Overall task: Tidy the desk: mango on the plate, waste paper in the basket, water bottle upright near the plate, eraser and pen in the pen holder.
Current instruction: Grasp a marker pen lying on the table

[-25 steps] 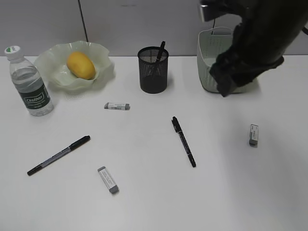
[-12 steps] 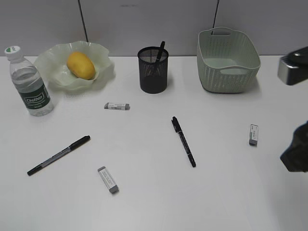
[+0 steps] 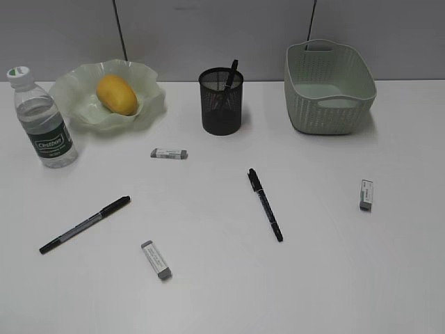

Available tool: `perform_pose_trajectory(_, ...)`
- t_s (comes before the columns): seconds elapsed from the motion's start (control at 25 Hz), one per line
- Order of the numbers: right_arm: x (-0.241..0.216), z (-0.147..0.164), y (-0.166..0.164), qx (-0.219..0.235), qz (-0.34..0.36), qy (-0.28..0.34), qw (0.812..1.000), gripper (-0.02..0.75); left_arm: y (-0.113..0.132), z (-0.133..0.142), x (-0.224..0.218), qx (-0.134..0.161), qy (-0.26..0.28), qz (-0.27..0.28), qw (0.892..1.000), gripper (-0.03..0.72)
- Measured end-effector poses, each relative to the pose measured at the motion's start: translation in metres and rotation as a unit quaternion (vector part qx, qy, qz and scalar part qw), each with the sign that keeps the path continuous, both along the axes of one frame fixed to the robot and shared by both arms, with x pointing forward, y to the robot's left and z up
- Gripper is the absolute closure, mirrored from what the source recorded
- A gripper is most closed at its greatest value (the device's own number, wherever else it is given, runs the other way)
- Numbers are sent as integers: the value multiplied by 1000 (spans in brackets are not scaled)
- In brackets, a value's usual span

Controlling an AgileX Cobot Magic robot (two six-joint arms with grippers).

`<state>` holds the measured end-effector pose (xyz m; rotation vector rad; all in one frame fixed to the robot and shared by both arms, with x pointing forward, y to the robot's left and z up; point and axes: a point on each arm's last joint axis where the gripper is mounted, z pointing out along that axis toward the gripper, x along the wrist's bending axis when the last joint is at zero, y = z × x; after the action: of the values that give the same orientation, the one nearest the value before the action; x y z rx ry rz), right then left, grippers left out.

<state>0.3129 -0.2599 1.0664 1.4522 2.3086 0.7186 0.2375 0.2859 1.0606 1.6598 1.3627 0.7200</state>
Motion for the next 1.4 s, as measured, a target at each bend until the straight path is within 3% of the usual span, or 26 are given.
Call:
perform_pose_trajectory(0.44, -56, -9, -39, 60, -21, -131, 989, 145, -1, 11, 8, -8, -16, 3, 1000, 249)
perform_pose_trajectory(0.6, -60, -8, -41, 67, -23, -144, 987, 145, -4, 33, 38, -15, -34, 5, 999, 249)
perform_pose_trajectory(0.72, -58, -10, -40, 69, -22, -148, 986, 145, -9, 44, 68, 7, -30, -20, 999, 249)
perform_pose_trajectory(0.92, -56, -11, -38, 75, -21, -157, 985, 145, -20, 53, 125, 27, 31, -70, 997, 249)
perform_pose_trajectory(1.08, -55, -11, -38, 75, -21, -159, 984, 145, -28, 44, 176, 41, 133, -106, 985, 249)
perform_pose_trajectory(1.24, -55, -11, -38, 75, -21, -159, 984, 147, -38, 31, 216, 55, 200, -137, 969, 230)
perform_pose_trajectory(1.4, -55, -11, -38, 76, -22, -159, 984, 157, -66, 9, 248, 102, 247, -189, 945, 172)
